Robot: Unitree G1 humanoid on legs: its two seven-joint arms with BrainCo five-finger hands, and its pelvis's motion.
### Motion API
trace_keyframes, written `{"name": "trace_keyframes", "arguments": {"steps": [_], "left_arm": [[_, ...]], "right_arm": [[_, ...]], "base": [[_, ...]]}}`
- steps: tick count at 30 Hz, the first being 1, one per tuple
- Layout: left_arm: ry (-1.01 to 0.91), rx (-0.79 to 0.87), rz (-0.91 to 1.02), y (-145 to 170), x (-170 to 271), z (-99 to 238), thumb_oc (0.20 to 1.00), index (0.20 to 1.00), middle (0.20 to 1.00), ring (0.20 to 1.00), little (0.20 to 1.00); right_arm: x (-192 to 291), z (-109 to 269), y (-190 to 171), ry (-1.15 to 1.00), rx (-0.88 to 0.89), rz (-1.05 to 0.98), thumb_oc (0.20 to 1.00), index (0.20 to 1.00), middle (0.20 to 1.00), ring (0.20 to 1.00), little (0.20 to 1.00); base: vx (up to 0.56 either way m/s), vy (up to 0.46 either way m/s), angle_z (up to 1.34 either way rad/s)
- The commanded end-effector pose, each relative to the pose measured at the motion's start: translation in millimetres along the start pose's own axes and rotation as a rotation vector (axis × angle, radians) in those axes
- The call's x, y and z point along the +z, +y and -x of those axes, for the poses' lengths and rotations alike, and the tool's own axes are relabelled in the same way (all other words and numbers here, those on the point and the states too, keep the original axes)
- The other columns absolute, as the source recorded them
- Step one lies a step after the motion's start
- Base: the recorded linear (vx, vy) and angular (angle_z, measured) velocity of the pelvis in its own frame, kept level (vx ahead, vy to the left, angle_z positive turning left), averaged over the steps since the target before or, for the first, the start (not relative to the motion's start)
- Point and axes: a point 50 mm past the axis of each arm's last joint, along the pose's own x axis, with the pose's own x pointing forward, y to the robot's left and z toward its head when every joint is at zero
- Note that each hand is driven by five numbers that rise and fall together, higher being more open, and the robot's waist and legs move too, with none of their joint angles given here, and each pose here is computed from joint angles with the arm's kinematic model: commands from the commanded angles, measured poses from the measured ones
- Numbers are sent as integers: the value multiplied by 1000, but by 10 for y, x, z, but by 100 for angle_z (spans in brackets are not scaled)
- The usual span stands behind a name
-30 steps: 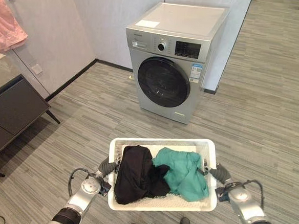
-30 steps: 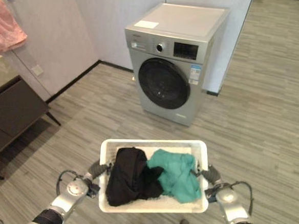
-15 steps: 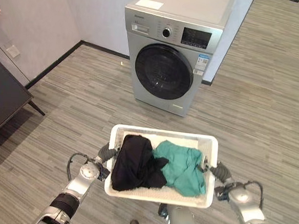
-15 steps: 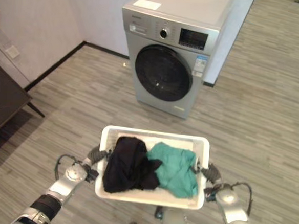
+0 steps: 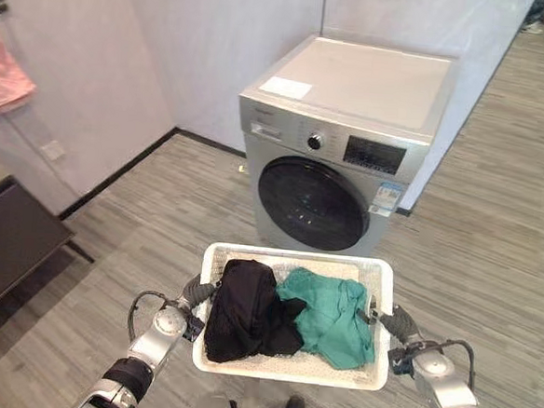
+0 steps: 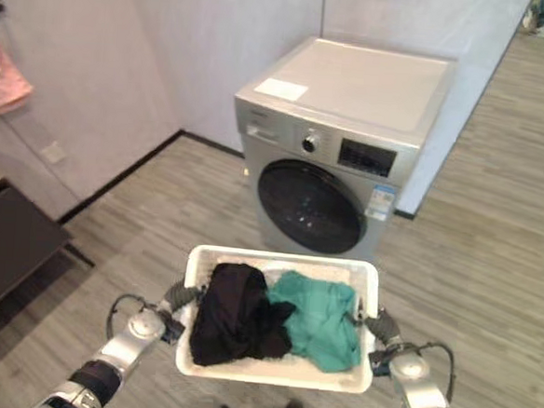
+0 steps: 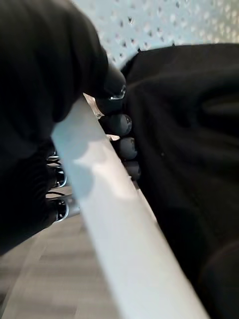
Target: Grab the laundry basket,head to the washer,open it,put in the laundry and shut it.
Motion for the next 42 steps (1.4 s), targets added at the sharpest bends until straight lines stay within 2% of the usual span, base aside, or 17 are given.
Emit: {"name": "trace_keyframes", "arguments": {"steps": [1,15,23,29,33,36,42], "left_arm": [[-60,227,25,624,80,55,200,200,200,200,200],[-27,278,34,757,-96,140,200,200,200,200,200],[-7,368,20,1054,-197,317,200,200,200,200,200],[5,401,50,1105,-219,310,200,200,200,200,200],[-20,403,24,1120,-98,234,200,200,200,200,200],[-47,386,31,1011,1,141,200,200,200,200,200],[-142,454,89,1002,216,110,200,200,200,200,200]], "right_arm": [[-4,80,-335,-34,-75,13,200,200,200,200,200],[-130,68,-166,3,-27,-29,200,200,200,200,200],[148,-23,-217,-72,-31,31,200,200,200,200,200],[287,-57,-270,-110,-44,58,200,200,200,200,200],[301,-56,-253,-120,-48,58,200,200,200,200,200],[242,18,-256,-135,-63,24,200,200,200,200,200],[272,60,-305,-169,-138,41,200,200,200,200,200]], "base": [[233,252,-80],[194,357,-70],[49,276,-72],[148,-9,-19],[179,-58,22],[287,-136,60],[118,-155,34]]}}
